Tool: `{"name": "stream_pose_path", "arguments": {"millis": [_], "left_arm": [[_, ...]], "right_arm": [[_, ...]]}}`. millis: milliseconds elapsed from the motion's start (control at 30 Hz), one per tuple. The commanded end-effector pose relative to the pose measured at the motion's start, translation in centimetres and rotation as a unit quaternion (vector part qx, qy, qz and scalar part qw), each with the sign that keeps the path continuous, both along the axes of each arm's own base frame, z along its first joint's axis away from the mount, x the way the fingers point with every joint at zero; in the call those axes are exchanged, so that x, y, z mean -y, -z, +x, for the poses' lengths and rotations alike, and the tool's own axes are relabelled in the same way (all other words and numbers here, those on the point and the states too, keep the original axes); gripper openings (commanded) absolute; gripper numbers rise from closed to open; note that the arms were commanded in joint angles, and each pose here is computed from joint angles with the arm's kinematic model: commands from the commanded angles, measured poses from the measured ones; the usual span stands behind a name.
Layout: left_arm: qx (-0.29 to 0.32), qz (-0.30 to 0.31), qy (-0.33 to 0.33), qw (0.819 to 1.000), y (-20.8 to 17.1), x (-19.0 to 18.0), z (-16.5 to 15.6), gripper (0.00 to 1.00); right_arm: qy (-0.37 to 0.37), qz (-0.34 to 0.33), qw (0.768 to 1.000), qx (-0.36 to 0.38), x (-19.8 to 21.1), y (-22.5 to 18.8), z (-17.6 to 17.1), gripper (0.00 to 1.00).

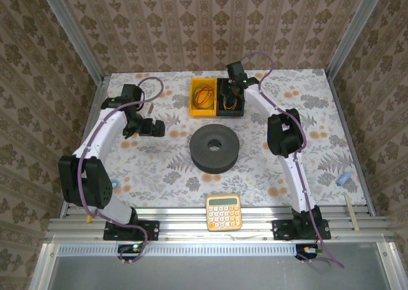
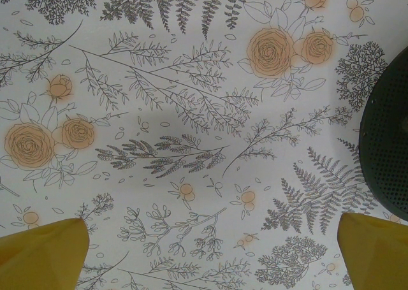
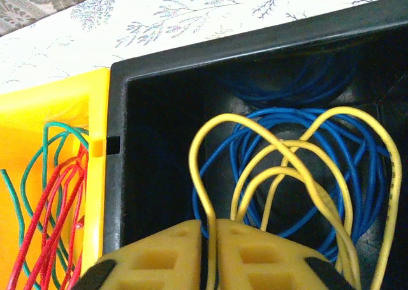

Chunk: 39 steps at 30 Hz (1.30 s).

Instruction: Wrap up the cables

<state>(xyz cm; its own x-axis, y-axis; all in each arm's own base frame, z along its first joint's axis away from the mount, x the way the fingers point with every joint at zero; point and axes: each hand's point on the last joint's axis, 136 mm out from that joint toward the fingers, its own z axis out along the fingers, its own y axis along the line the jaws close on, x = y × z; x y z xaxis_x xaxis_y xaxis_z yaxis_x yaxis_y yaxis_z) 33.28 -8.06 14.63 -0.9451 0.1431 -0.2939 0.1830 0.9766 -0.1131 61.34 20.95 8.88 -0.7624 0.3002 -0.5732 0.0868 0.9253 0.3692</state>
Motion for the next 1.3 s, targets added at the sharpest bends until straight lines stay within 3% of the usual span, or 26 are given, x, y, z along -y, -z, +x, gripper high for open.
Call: {"name": "stream_pose_path", "arguments": {"millis": [0,167,500,933,1033,1167,1267], "left_arm": [[-0.009,0.003,0.011,1.0,0.0,0.1,-0.5,1.0],[-0.01,0.003,0.011,1.0,0.0,0.1,-0.5,1.0],[-0.009,0.002,0.011,1.0,-0.1,0.2,-0.5,1.0],[0.009,-0.002,0.019,1.0,-0.9,1.2,-0.4,1.0],[0.02,-0.009,0.024,0.999,-1.7,1.5,-0.3,1.0],[0.047,-0.032,0.034,0.998,-3.3,2.4,0.4,1.0],[0.079,-0.065,0.045,0.994,-5.0,3.6,1.2,1.0]], "right_arm": [[0.002,0.012,1.0,0.028,-0.2,-2.2,1.0,0.1],[0.002,0.015,0.999,0.036,-0.3,-3.1,1.1,0.0],[-0.011,0.042,0.996,0.077,-0.4,-8.2,0.3,0.0],[-0.033,0.097,0.989,0.11,-0.7,-13.7,-3.6,0.0],[-0.071,0.148,0.977,0.134,-1.6,-15.5,-5.2,0.0],[-0.173,0.26,0.935,0.167,-3.4,-18.8,-8.5,0.0],[-0.242,0.294,0.909,0.17,-4.4,-20.4,-11.7,0.0]]}}
